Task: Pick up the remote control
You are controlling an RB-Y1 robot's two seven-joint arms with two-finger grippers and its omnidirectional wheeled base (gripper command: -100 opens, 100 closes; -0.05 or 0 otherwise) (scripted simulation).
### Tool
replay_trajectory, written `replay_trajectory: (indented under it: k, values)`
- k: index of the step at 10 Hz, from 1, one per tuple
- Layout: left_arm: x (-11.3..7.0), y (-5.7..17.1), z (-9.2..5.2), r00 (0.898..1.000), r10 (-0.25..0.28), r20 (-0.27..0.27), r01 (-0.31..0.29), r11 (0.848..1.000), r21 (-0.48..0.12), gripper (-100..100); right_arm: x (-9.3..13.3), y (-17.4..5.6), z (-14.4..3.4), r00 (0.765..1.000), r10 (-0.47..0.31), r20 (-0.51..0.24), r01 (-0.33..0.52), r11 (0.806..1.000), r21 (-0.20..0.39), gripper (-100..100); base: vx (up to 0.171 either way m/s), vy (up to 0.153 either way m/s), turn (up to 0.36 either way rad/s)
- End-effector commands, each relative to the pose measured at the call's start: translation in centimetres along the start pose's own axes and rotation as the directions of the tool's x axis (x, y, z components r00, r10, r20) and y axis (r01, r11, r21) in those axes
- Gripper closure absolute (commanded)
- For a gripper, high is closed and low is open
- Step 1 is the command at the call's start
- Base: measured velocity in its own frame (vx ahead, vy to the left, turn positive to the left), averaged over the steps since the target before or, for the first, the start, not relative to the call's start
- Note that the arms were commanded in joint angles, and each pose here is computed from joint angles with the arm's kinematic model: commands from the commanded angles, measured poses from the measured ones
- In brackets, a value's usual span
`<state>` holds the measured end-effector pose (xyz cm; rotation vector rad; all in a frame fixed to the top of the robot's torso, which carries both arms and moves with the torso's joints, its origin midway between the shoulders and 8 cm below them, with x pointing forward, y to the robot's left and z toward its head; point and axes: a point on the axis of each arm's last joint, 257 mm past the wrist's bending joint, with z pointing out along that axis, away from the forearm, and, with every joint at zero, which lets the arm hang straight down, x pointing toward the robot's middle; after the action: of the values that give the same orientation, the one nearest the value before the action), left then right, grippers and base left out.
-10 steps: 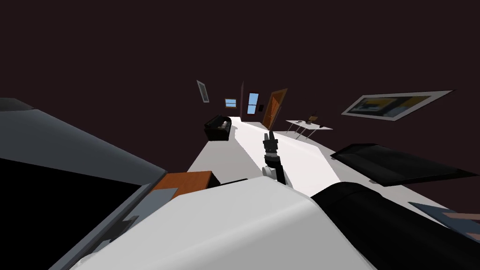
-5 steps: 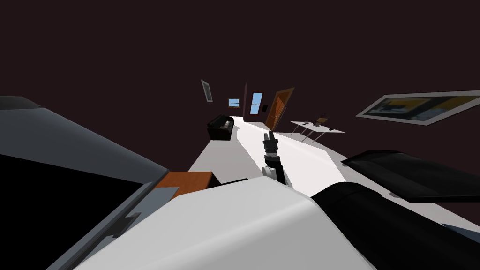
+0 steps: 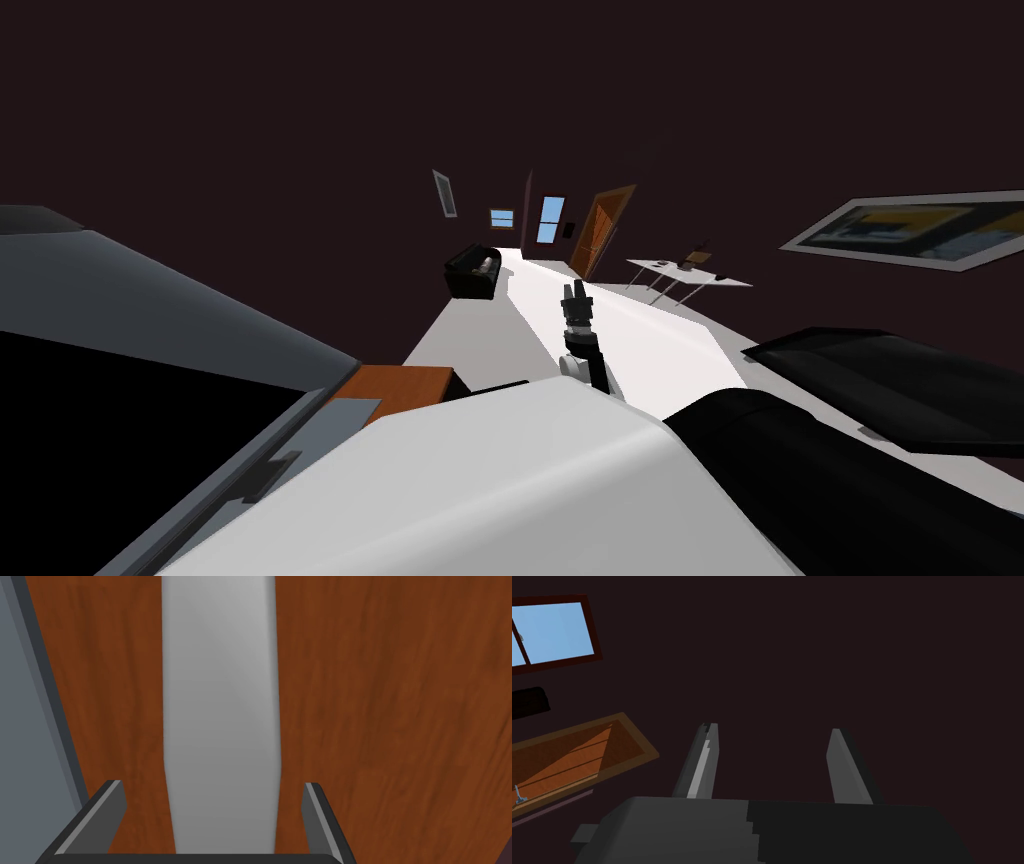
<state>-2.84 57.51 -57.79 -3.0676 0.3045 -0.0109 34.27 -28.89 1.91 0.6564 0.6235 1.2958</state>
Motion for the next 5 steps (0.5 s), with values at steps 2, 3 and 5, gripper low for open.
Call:
replay_trajectory:
  k: [2,3,5]
  values:
    - [0.00,0.00,0.00,1.000,0.000,0.000,0.000,1.000,0.000,-100,0.00,0.00,0.00,1.000,0.000,0.000,0.000,1.000,0.000,0,0.002,-0.002,0.007]
    - [0.00,0.00,0.00,1.000,0.000,0.000,0.000,1.000,0.000,-100,0.00,0.00,0.00,1.000,0.000,0.000,0.000,1.000,0.000,0,0.000,0.000,0.000]
    - [0.00,0.00,0.00,1.000,0.000,0.000,0.000,1.000,0.000,-100,0.00,0.00,0.00,1.000,0.000,0.000,0.000,1.000,0.000,0,-0.005,0.005,-0.015]
